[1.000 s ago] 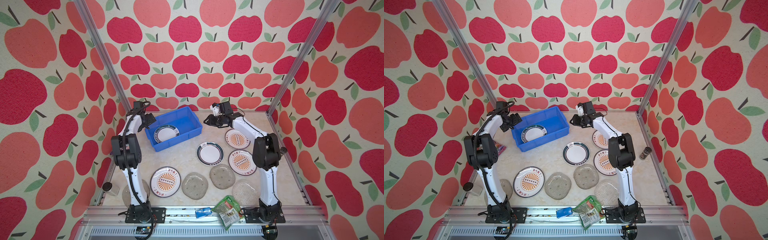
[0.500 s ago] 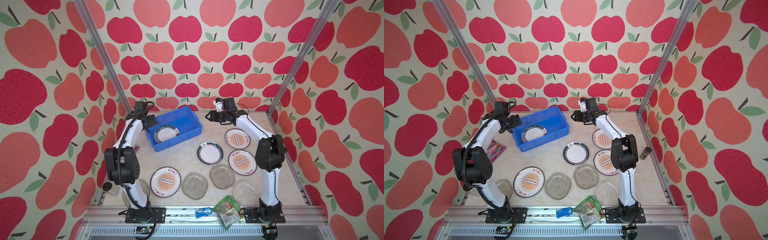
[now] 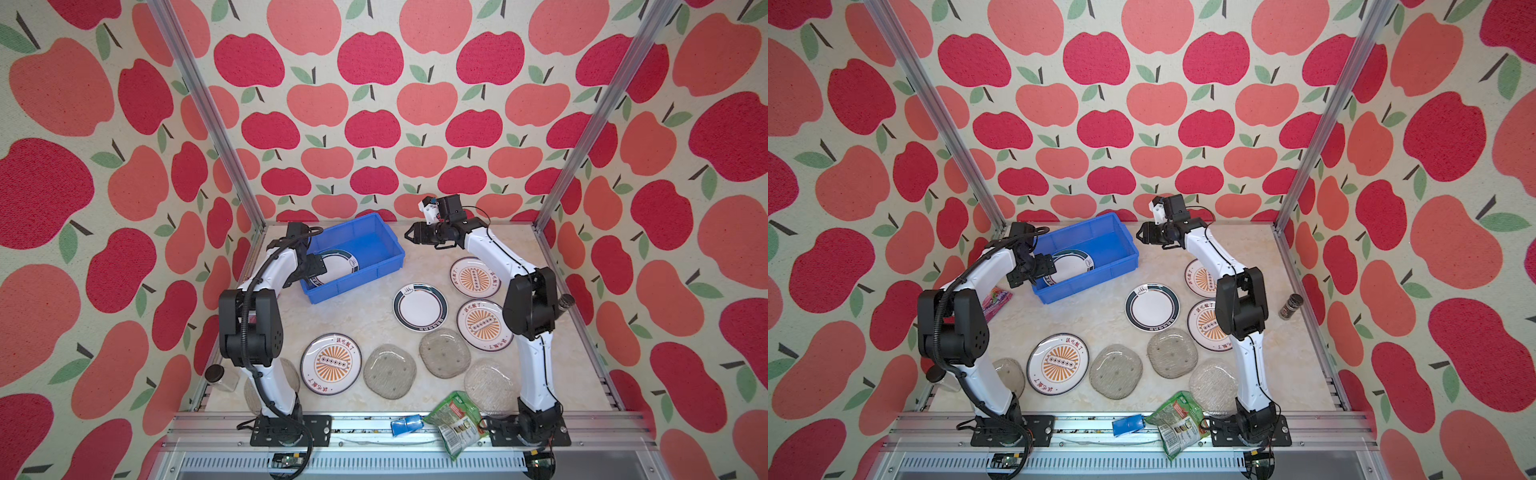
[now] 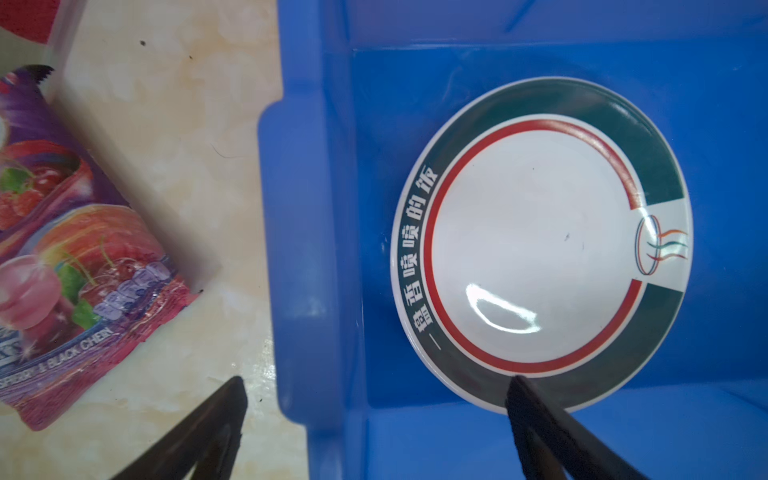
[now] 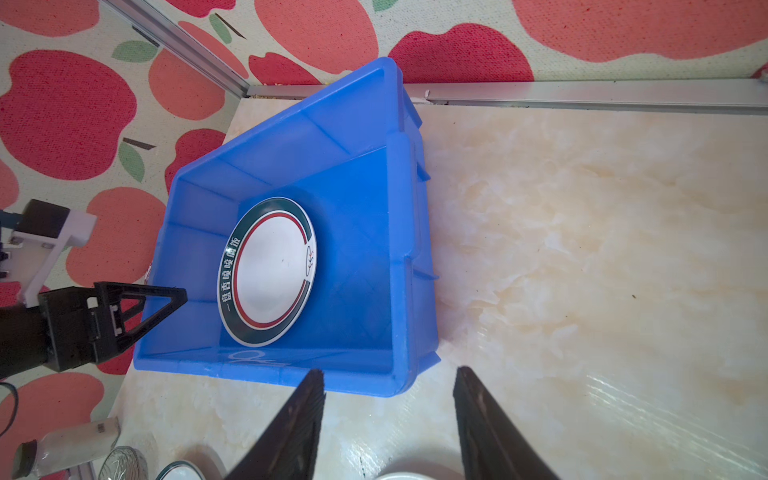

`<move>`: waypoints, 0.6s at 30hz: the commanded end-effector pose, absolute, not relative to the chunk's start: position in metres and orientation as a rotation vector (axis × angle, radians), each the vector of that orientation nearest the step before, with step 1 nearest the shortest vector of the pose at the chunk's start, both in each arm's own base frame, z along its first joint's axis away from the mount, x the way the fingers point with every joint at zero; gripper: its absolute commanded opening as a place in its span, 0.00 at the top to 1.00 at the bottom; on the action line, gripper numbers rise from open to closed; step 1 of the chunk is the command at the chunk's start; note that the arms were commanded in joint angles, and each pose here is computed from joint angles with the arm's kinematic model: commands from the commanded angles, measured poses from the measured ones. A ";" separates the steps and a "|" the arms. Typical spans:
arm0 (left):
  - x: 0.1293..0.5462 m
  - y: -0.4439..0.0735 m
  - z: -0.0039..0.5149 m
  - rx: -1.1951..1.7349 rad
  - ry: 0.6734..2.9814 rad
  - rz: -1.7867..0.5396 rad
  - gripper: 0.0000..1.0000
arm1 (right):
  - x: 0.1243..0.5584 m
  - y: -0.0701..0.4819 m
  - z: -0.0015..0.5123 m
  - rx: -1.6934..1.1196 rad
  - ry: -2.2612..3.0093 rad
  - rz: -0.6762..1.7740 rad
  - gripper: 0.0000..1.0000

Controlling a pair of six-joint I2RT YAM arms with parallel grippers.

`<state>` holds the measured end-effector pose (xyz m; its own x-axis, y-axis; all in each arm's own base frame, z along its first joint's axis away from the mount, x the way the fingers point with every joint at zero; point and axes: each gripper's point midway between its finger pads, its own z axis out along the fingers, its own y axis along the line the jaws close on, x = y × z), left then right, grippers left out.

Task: Place the plates into the plastic bin on the countertop
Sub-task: 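Move the right gripper back toward the bin while the left gripper holds the bin rim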

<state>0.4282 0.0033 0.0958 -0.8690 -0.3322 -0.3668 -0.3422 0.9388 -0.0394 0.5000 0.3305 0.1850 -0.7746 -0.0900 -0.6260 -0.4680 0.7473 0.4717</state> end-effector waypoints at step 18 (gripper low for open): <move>0.391 0.029 0.075 -0.304 2.831 0.300 0.01 | 0.495 0.312 0.165 -0.465 2.426 0.710 0.47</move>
<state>0.3970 0.0224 0.0688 -0.9277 -0.2255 -0.2977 -0.2752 0.9516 0.1366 0.4919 0.3149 0.1556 -0.8061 -0.1255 -0.5783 -0.4361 0.7865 0.4372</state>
